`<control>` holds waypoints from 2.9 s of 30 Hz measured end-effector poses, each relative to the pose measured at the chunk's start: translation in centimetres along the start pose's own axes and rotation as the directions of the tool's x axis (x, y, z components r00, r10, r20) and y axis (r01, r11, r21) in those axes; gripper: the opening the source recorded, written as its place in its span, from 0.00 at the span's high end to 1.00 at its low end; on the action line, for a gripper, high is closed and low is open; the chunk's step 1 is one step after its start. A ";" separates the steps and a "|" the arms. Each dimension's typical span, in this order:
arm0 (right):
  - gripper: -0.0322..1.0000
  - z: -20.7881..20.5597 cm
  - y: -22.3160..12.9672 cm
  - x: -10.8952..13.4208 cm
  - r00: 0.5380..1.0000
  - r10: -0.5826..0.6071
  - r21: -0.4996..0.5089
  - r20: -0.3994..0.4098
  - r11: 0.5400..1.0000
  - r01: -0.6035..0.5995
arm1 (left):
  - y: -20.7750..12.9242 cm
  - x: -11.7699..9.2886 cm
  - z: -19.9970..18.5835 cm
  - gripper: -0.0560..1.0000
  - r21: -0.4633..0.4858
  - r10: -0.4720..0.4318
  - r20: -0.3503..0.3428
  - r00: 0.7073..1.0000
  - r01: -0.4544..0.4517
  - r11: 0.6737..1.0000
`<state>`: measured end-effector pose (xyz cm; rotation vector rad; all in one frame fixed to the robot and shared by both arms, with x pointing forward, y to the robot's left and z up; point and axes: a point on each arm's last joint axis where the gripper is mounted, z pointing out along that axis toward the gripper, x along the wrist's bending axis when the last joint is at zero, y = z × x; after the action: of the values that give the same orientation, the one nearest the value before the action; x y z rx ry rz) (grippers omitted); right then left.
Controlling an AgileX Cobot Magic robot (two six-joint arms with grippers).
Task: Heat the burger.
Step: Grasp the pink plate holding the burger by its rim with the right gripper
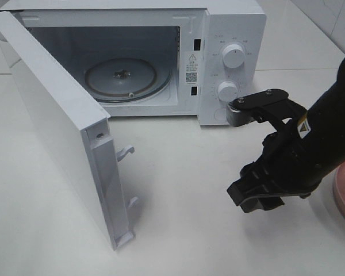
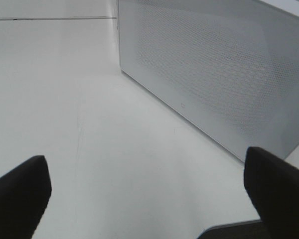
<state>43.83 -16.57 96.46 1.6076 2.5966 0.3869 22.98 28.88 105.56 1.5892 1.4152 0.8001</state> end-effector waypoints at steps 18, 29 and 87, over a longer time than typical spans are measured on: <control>0.03 -2.0 -1.8 -7.3 0.963 0.179 0.086 0.200 0.976 -0.199 | 0.0 0.0 0.0 0.03 0.000 0.000 0.000 1.000 0.000 1.000; 0.05 -2.6 -2.5 -11.0 0.911 0.297 0.039 0.284 0.946 -0.321 | 0.0 0.0 0.0 0.03 0.000 0.000 0.000 1.000 0.000 1.000; 0.44 6.6 -2.1 -13.9 0.894 0.347 0.181 0.285 0.896 -0.405 | 0.0 0.0 0.0 0.03 0.000 0.000 0.000 1.000 0.000 1.000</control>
<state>49.55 -28.65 88.53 2.0957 2.2060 -0.1124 22.98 28.88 105.56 1.5892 1.4152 0.8001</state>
